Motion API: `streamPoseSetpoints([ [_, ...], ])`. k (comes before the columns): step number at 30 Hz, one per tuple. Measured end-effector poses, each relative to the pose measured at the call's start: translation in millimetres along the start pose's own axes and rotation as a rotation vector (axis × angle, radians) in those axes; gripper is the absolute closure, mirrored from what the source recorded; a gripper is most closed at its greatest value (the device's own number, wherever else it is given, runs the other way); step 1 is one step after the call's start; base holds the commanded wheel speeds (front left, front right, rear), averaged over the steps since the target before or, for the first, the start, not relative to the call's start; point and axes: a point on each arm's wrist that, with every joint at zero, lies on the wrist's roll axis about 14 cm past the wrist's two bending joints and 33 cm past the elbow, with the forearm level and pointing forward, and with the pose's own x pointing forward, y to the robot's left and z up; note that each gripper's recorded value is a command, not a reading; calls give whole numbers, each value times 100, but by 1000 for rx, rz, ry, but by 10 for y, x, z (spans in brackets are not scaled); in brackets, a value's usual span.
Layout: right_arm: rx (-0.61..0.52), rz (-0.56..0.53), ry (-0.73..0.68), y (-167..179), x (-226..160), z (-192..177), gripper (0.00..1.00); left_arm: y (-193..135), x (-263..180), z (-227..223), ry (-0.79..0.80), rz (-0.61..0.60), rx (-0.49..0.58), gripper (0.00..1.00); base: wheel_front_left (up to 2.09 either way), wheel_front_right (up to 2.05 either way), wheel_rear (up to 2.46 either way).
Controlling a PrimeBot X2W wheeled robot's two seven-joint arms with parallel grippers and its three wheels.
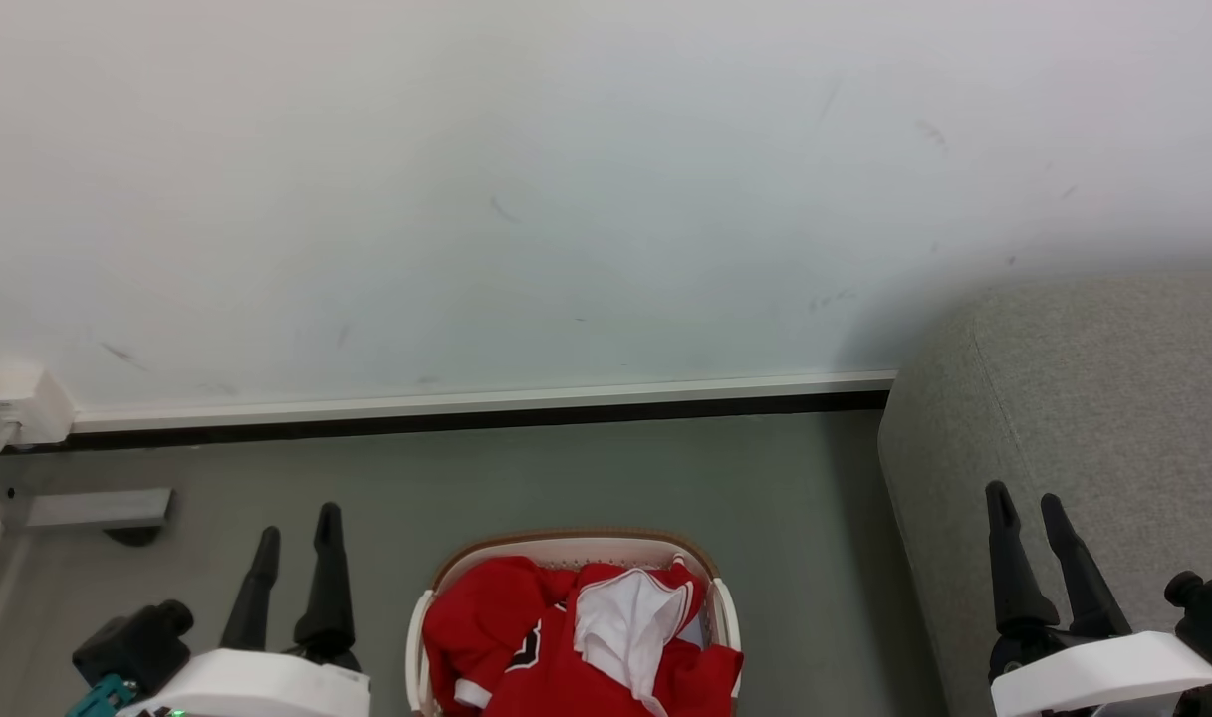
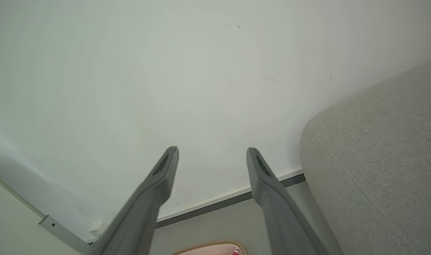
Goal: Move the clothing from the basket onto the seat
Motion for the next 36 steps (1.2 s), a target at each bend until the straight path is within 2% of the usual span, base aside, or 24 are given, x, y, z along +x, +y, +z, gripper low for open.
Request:
streamPoseSetpoints([
  [15,-145,27,11,44,-3,-67,0,-72,6,19,-23,-29,168,0,0,0,0],
  [36,-291,72,-12,145,14,-61,0,-148,17,46,-61,-63,339,0,0,0,0],
])
